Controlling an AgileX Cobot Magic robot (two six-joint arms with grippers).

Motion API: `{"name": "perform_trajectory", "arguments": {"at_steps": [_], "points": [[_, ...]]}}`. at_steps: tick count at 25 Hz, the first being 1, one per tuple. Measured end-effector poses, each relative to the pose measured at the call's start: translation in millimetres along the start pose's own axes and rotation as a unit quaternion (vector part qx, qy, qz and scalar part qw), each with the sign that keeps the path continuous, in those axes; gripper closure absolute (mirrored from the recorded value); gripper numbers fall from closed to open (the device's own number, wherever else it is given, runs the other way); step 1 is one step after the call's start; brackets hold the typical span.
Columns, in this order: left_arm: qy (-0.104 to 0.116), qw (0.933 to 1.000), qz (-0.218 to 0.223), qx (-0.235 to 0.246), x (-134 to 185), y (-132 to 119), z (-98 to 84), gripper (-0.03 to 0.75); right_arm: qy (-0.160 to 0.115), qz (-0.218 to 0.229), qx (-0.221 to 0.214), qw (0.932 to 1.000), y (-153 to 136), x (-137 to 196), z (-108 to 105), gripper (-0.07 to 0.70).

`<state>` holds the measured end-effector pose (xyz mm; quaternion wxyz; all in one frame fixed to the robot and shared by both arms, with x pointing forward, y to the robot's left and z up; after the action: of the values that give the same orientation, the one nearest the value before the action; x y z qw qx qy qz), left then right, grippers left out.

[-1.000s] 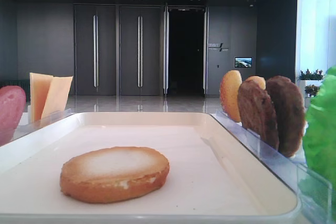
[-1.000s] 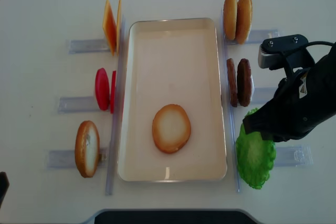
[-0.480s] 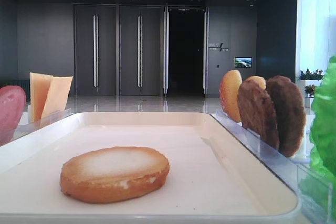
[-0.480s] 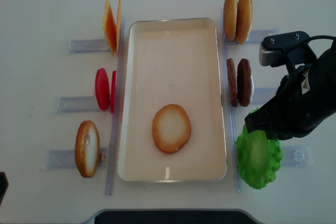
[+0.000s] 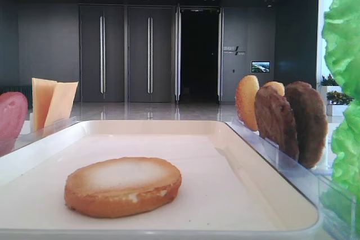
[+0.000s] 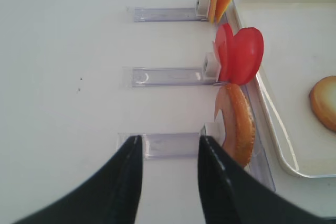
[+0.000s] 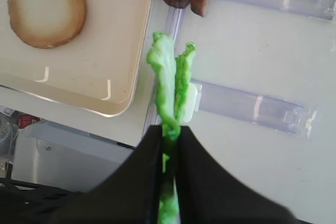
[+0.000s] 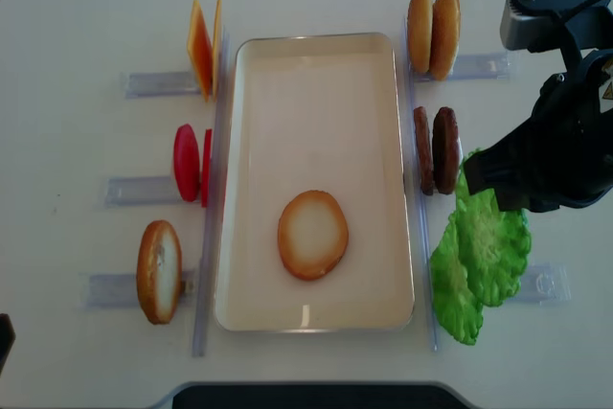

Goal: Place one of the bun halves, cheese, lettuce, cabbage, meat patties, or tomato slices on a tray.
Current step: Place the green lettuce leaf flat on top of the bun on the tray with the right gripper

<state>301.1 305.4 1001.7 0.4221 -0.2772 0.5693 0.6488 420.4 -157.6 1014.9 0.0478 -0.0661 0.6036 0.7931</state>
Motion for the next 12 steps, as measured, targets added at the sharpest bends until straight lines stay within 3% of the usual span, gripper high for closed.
{"name": "perform_trajectory", "arguments": {"at_steps": [7,12], "points": [[0.000,1.0000,0.000,0.000,0,0,0.0,0.441,0.022,0.018,-0.017,0.9995,-2,15,19,0.563],[0.000,1.0000,0.000,0.000,0,0,0.0,0.441,0.060,0.010,-0.069,0.9958,-3,32,58,0.563]]}}
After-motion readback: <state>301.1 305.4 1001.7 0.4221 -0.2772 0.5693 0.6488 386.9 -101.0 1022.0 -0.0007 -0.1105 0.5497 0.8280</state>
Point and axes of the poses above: a point on each arm's last joint axis where the gripper is mounted, y pointing back along that axis away from the gripper, z along the wrist's bending axis when the last joint is at zero, x = y × z, the point moved 8 cm from there along -y, pointing out along that axis toward the gripper, and after that the axes turned 14 degrees about -y, right-handed, at the moved point
